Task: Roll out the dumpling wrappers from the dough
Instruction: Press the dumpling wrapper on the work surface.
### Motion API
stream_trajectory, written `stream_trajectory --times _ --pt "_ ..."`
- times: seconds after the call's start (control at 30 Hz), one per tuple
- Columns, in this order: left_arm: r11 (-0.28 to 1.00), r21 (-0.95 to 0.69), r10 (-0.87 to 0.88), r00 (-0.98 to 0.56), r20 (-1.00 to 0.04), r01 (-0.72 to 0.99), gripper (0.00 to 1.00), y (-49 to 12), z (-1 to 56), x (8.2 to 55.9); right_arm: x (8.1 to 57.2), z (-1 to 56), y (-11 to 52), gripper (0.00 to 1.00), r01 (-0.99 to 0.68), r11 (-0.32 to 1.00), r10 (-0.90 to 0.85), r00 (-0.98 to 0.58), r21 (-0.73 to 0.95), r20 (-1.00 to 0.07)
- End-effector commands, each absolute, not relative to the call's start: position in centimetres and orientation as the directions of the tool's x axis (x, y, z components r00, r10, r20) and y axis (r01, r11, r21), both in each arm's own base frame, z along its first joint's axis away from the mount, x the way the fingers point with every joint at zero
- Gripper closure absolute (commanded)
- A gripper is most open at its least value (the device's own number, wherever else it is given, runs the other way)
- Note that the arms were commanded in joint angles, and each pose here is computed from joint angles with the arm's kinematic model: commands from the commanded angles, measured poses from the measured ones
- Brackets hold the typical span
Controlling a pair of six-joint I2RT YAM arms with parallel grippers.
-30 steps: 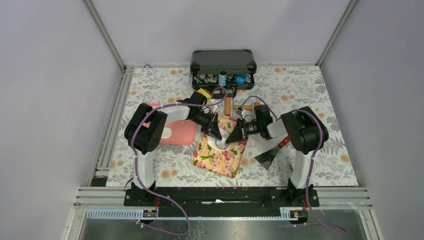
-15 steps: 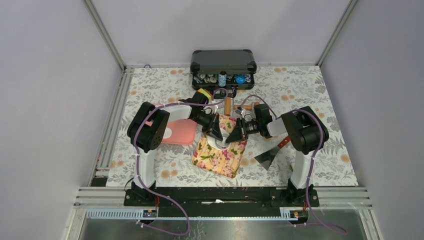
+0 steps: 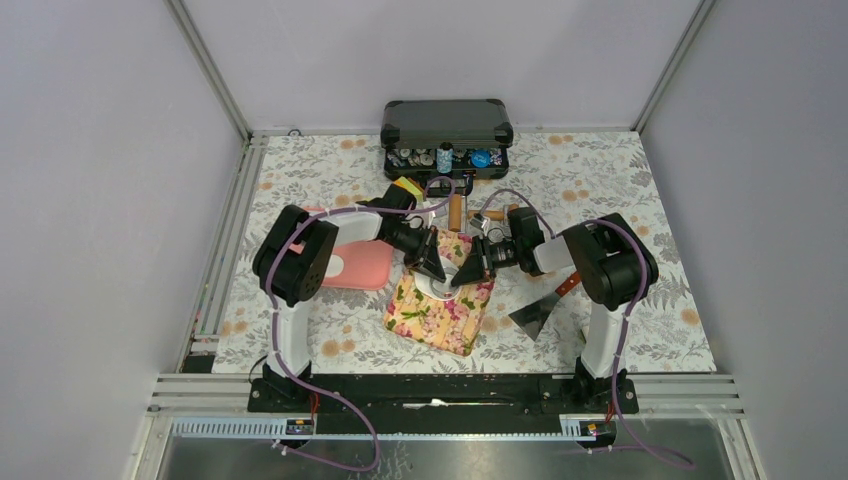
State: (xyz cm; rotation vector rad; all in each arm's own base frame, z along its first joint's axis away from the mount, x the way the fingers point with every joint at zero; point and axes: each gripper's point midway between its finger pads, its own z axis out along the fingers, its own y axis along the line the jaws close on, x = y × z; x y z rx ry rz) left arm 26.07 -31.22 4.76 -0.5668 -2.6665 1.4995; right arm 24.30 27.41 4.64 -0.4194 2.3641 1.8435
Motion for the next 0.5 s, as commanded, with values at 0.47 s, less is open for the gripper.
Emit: stream_trajectory --times 0.47 --pt "0.424 -0.684 0.361 -0.804 -0.473 0.593 0.92 -31.0 8.3 26.4 24.6 9.4 29.1 1.0 -0.41 0.137 -0.162 -0.907 0.902 -0.388"
